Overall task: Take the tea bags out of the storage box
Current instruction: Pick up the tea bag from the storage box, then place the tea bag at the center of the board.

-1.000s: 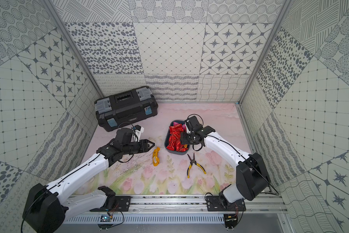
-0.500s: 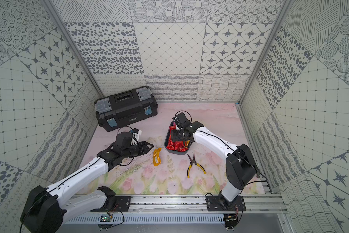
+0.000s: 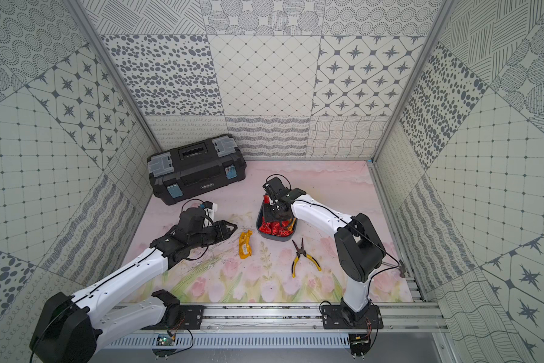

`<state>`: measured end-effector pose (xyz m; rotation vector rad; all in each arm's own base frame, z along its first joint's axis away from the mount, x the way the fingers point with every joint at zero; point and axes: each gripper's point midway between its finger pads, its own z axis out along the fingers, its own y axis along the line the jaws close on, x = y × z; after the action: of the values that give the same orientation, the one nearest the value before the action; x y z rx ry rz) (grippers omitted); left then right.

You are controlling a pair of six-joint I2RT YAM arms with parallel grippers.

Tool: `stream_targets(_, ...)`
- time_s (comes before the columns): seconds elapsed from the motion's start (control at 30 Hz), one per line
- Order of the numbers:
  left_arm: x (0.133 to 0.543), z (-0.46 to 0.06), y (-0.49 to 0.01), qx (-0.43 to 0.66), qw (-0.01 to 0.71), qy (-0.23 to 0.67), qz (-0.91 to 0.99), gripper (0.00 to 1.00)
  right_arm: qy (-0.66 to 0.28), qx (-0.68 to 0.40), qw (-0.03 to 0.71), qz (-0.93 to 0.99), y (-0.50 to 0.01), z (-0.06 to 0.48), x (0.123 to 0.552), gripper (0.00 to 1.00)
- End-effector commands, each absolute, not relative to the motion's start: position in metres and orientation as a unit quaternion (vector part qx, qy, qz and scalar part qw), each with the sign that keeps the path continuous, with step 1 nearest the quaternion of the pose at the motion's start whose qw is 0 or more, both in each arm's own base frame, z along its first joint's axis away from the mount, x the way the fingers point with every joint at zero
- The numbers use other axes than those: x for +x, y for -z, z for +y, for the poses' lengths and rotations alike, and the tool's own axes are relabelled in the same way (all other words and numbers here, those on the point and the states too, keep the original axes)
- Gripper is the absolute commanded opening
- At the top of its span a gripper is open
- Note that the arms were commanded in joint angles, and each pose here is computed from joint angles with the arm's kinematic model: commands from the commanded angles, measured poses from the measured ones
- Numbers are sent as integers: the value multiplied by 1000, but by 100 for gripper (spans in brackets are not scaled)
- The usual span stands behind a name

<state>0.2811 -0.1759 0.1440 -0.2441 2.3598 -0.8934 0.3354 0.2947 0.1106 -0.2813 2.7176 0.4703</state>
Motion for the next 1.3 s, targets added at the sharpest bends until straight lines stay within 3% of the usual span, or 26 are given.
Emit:
stream_targets(0.0,288,-175,-153,-98,319,344,878,43,-184,-105,178,961,-108,309,336,28)
stream_targets(0.13,287,-173,-156,-100,323,344,876,43,-191,-105,182,959,-115,311,335,12)
stream_targets(0.3,287,-168,-157,-104,327,342,875,42,-203,-101,196,954,-133,309,332,0)
stream_targets(0.53,287,-140,-149,-159,323,336,871,38,-224,-107,220,943,-172,313,318,0)
stream_targets(0.73,275,-105,-136,-230,336,293,865,40,-260,-129,206,934,-178,357,280,0)
stream_targets(0.97,242,-54,-130,-323,387,234,832,38,-265,-170,157,936,-131,429,239,4)
stream_targets(1.27,221,-50,-121,-318,381,235,836,38,-220,-168,151,949,-75,459,252,5)
